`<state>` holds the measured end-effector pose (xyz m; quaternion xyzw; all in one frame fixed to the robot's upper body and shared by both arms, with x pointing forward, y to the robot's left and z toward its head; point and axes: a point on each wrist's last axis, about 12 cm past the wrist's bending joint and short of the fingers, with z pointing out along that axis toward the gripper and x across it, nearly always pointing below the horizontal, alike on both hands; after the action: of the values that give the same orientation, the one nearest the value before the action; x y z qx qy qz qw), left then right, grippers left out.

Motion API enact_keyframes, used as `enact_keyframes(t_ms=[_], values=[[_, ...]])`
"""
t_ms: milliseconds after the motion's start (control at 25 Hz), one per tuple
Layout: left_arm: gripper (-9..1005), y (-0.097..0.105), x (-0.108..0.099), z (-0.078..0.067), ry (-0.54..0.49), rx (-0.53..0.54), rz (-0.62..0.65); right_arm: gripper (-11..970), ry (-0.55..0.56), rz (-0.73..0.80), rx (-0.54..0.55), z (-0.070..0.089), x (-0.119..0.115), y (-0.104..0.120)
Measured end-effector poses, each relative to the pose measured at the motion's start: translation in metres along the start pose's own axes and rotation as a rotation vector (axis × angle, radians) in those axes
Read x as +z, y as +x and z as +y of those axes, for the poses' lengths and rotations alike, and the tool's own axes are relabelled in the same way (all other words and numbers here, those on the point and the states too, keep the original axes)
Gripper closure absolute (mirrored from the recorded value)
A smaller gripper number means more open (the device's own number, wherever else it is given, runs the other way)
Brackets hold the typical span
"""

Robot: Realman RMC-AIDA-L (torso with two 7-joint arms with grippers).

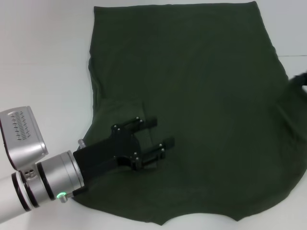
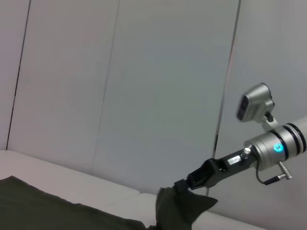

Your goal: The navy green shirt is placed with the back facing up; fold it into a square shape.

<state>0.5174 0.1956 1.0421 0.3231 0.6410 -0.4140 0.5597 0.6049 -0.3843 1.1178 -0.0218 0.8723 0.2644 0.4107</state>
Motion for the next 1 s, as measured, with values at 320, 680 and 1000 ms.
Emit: enact_keyframes(t_ms=[320, 680, 1000], values=[[307, -0.001, -0.001, 0.002, -0.004, 0.004, 0.004, 899, -0.076, 0.031, -0.078, 0.042, 0.042, -0.013], [307, 0.0, 0.0, 0.003, -0.011, 0.003, 0.01, 893, -0.096, 0.057, -0.125, 0.075, 0.076, -0.003], [306, 0.001, 0.0, 0.003, -0.016, 0.004, 0.015, 611, -0.071, 0.072, -0.076, 0.063, 0.067, 0.0]])
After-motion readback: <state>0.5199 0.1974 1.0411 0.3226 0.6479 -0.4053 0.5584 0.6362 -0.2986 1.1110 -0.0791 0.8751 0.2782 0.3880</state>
